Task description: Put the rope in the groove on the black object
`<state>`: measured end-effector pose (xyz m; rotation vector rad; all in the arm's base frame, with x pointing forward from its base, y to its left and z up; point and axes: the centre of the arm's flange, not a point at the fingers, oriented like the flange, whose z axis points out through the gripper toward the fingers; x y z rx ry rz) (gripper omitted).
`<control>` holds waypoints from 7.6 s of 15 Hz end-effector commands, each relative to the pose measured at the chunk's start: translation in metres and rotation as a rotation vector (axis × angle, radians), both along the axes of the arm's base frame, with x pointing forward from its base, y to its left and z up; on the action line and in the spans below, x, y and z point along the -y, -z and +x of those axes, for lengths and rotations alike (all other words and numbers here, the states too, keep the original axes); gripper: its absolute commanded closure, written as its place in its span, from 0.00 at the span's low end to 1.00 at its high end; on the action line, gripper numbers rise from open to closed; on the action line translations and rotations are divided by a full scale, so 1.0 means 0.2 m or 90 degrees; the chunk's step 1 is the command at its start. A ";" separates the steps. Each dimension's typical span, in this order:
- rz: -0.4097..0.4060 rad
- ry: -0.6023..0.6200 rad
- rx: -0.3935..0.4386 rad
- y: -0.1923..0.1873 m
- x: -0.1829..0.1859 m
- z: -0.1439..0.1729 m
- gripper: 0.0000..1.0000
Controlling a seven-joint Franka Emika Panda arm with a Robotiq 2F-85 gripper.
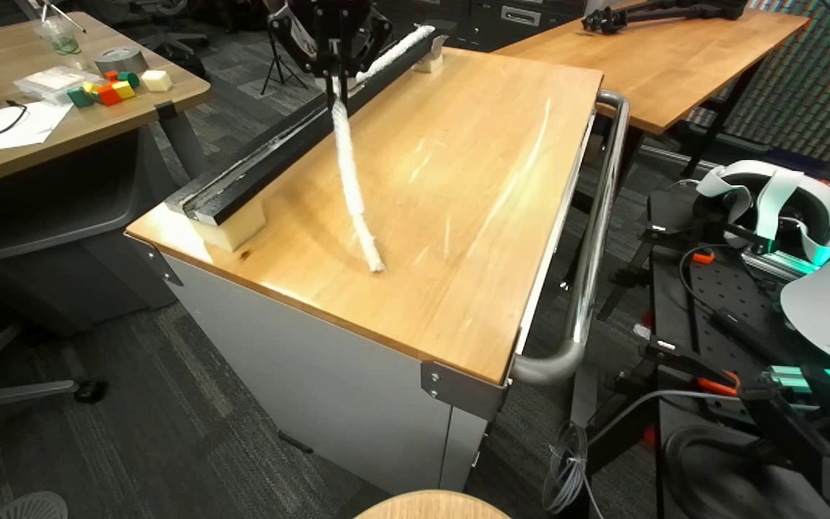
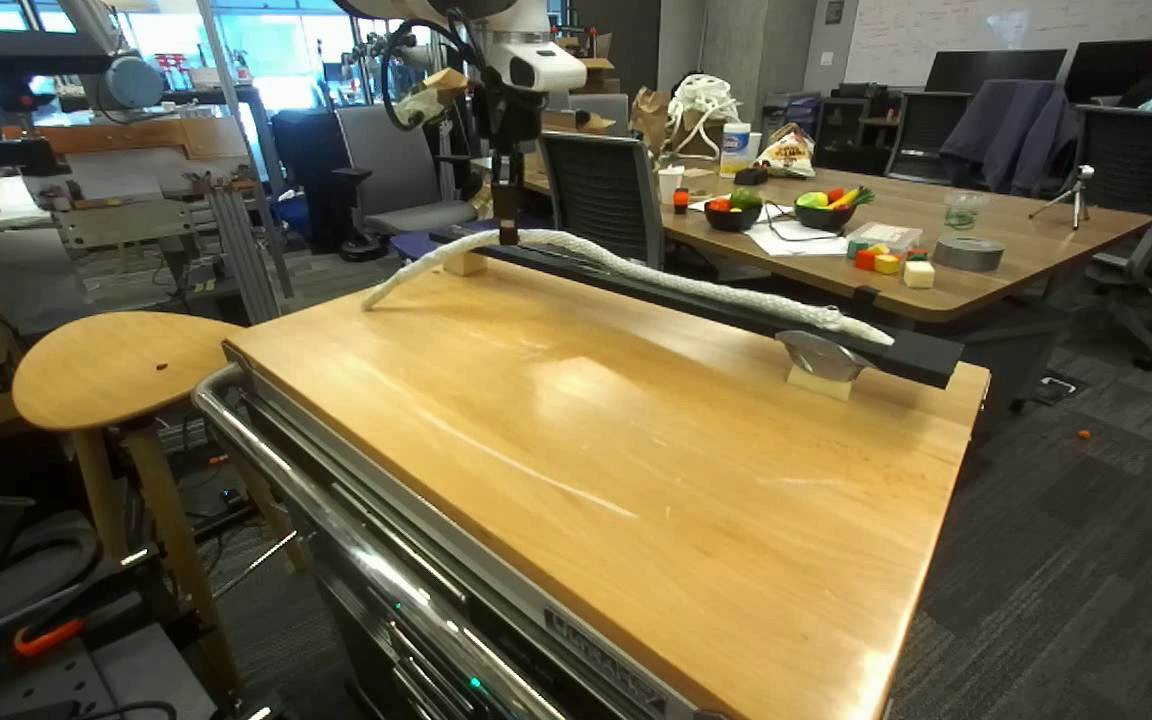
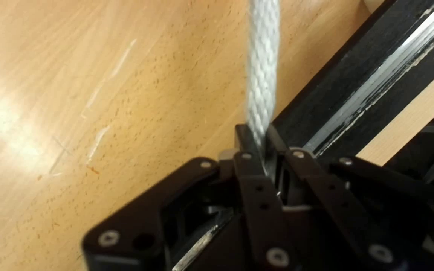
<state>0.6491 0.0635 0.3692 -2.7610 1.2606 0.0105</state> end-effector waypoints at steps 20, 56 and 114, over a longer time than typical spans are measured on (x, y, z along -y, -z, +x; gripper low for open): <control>0.069 0.040 -0.068 -0.07 0.03 0.13 0.26; -0.069 -0.310 -0.030 0.38 -0.85 -0.46 0.00; -0.052 -0.217 0.187 -0.36 -0.87 0.00 0.98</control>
